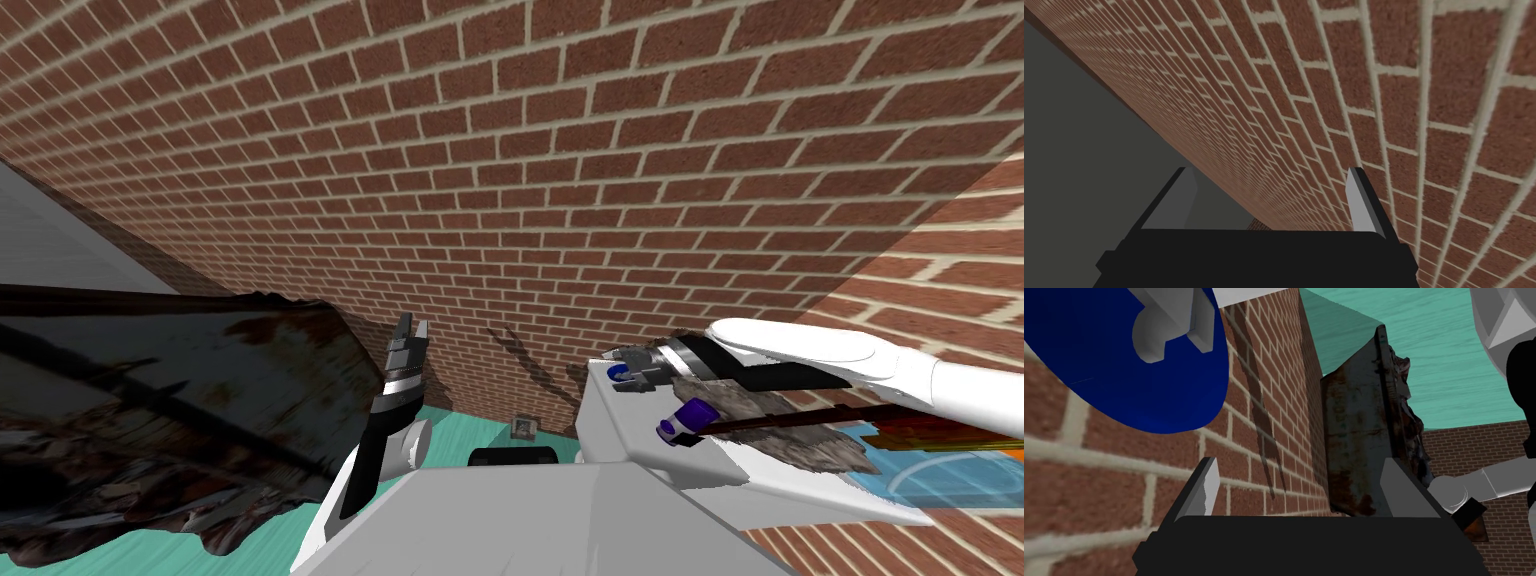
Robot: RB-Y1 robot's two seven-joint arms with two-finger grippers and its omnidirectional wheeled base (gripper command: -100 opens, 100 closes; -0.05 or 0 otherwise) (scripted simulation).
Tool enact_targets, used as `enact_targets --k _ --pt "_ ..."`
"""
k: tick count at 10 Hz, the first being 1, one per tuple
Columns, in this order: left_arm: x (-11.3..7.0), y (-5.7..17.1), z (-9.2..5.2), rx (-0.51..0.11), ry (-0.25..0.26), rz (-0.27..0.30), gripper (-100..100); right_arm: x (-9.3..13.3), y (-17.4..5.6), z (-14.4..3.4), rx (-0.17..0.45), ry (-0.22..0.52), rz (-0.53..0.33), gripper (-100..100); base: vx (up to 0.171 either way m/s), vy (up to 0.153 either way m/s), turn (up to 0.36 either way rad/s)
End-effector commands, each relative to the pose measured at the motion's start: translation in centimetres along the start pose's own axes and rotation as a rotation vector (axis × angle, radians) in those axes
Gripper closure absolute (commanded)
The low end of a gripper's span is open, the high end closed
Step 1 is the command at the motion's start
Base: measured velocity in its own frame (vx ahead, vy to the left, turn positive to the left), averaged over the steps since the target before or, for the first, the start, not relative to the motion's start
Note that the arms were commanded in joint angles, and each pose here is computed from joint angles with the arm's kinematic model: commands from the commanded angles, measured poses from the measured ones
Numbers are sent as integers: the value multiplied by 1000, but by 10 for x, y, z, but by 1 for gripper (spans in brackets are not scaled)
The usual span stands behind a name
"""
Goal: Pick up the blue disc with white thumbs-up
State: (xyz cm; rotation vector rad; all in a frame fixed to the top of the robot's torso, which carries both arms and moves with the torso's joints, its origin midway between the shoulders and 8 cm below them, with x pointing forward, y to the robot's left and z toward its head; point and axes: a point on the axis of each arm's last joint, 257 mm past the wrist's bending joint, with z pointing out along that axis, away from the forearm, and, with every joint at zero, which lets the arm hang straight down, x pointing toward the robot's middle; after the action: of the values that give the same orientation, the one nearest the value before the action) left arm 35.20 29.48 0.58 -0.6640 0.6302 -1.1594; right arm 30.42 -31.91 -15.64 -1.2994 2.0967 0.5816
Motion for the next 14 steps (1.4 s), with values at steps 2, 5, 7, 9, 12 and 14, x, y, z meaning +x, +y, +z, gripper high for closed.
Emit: enact_targets --k 2,5,7,9,12,14 --pt "0 0 0 0 0 0 0 14 -6 -5 -10 92 -36 -100 -1 5 20" --pt "0 0 0 0 0 0 0 21 -10 -8 -23 162 -68 -100 -2 1 5" --pt "0 0 0 0 0 0 0 34 -18 -15 -33 257 -106 -100 -3 3 11" --pt "0 0 0 0 0 0 0 38 -23 -18 -47 316 -137 -100 -2 2 7" --pt "0 0 0 0 0 0 0 48 -32 -25 -68 426 -189 -100 -4 3 13" --pt "0 0 0 0 0 0 0 52 -36 -29 -79 475 -215 -100 -3 2 10"
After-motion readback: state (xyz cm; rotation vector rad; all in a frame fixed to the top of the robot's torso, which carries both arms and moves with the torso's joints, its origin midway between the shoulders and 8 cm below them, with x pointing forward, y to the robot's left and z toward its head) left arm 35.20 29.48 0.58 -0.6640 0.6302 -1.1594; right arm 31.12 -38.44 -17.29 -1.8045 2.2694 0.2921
